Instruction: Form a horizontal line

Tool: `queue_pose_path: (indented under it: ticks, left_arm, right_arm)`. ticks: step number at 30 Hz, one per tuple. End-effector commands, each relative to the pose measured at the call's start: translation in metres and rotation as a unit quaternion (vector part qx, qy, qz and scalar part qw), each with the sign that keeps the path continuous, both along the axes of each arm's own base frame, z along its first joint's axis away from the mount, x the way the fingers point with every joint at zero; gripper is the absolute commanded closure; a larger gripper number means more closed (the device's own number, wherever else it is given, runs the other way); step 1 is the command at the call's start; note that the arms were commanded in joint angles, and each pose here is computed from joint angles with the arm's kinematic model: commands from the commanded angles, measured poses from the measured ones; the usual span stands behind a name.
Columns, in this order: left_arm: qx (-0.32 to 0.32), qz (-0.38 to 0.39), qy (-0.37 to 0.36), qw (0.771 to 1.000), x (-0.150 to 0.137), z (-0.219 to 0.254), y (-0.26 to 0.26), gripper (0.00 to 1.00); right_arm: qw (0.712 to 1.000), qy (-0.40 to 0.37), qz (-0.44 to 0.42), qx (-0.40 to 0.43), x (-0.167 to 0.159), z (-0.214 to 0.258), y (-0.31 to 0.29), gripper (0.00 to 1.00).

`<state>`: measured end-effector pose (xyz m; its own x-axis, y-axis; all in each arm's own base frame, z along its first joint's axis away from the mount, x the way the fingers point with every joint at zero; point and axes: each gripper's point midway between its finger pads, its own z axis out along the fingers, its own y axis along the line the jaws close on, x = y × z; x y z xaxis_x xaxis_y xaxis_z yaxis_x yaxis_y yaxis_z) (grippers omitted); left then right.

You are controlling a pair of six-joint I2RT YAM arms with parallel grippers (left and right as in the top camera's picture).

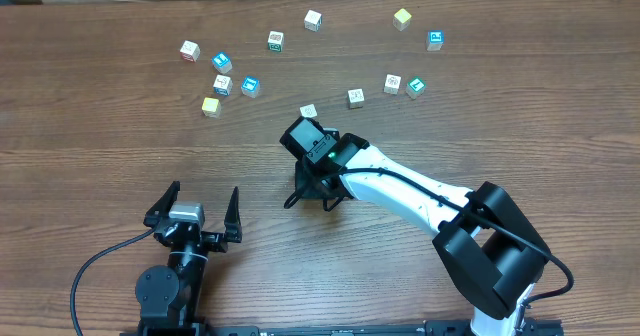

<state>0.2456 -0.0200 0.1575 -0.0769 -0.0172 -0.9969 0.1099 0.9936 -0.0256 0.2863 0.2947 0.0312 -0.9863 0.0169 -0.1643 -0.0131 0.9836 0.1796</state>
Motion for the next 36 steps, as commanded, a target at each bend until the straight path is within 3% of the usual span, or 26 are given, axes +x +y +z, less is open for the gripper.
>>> queue_pose_path:
  ticks: [1,36]
  left_arm:
    - [0.011,0.005,-0.003,1.000,0.000,0.000,0.002,0.00]
    - [0.011,0.005,-0.003,1.000,0.000,0.000,0.002,0.01]
  right_arm:
    - [0.999,-0.010,-0.031,-0.005,0.012,0.002,-0.008,0.96]
    - [0.992,0.021,-0.119,-0.032,0.016,-0.012,-0.036,0.96]
